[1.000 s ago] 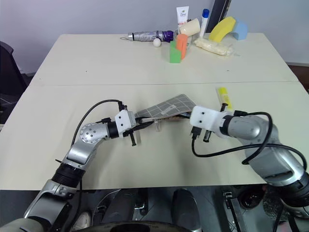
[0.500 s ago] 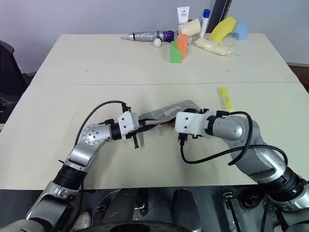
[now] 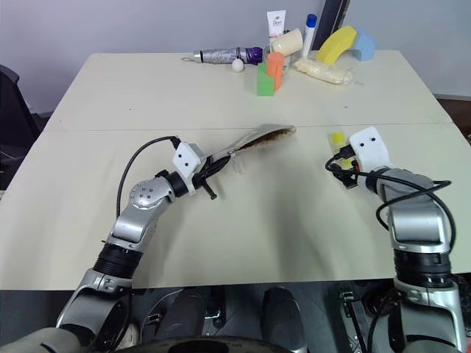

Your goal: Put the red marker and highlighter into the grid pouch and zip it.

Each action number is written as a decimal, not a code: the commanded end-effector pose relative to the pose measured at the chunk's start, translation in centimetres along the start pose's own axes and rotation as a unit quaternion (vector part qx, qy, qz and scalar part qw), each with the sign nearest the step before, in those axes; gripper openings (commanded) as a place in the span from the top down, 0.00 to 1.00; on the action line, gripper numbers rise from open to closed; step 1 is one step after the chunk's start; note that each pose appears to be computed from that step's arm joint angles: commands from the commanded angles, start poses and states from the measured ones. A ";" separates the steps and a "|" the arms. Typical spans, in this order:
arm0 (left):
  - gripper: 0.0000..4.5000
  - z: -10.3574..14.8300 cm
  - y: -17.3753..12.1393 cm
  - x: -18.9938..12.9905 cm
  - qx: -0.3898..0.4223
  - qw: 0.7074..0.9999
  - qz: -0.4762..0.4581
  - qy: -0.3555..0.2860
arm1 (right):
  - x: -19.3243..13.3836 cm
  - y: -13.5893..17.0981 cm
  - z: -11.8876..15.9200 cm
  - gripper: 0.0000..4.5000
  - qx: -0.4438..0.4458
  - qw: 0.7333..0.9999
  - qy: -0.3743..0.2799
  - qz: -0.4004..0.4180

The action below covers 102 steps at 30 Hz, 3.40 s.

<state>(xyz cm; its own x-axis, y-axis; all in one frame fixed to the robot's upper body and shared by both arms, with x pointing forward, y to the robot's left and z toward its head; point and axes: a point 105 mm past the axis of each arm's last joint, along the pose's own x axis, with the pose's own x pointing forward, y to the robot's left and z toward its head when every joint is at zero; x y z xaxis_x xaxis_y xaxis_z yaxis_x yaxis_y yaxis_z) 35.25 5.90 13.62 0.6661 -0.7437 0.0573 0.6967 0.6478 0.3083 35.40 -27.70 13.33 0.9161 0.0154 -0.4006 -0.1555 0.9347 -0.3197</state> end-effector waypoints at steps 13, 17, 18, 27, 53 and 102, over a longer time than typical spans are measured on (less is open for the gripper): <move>1.00 0.3 0.4 -0.2 0.006 1.000 0.024 0.002 | 2.5 -2.7 -0.5 0.80 0.187 0.981 -0.029 -0.050; 1.00 0.3 0.8 -0.3 0.004 1.000 0.026 0.003 | -0.3 -0.4 2.7 0.80 -0.057 0.997 -0.052 0.010; 1.00 0.3 0.9 -0.3 0.003 1.000 0.027 0.003 | -1.1 0.4 3.1 0.80 -0.108 0.992 -0.055 0.034; 1.00 0.7 1.1 -0.2 0.000 1.000 0.017 -0.007 | -6.8 6.2 5.5 0.80 -0.211 0.948 -0.115 0.207; 1.00 1.0 -1.4 -1.0 0.023 0.998 -0.054 -0.012 | -4.8 8.2 5.9 0.80 -0.182 0.948 -0.109 0.236; 1.00 4.6 -1.8 2.3 -0.184 0.981 -0.009 -0.061 | -4.9 14.7 10.8 0.01 0.031 0.922 -0.220 0.316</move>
<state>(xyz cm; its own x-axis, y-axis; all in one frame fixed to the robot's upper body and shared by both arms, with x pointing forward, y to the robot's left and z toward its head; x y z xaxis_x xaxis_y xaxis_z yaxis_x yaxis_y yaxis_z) 34.83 2.51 16.05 0.6500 -0.7501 0.1215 0.7595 0.6466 -0.0711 32.36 -10.22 18.27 0.6949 0.7002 -0.1638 -0.7169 0.6924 -0.0819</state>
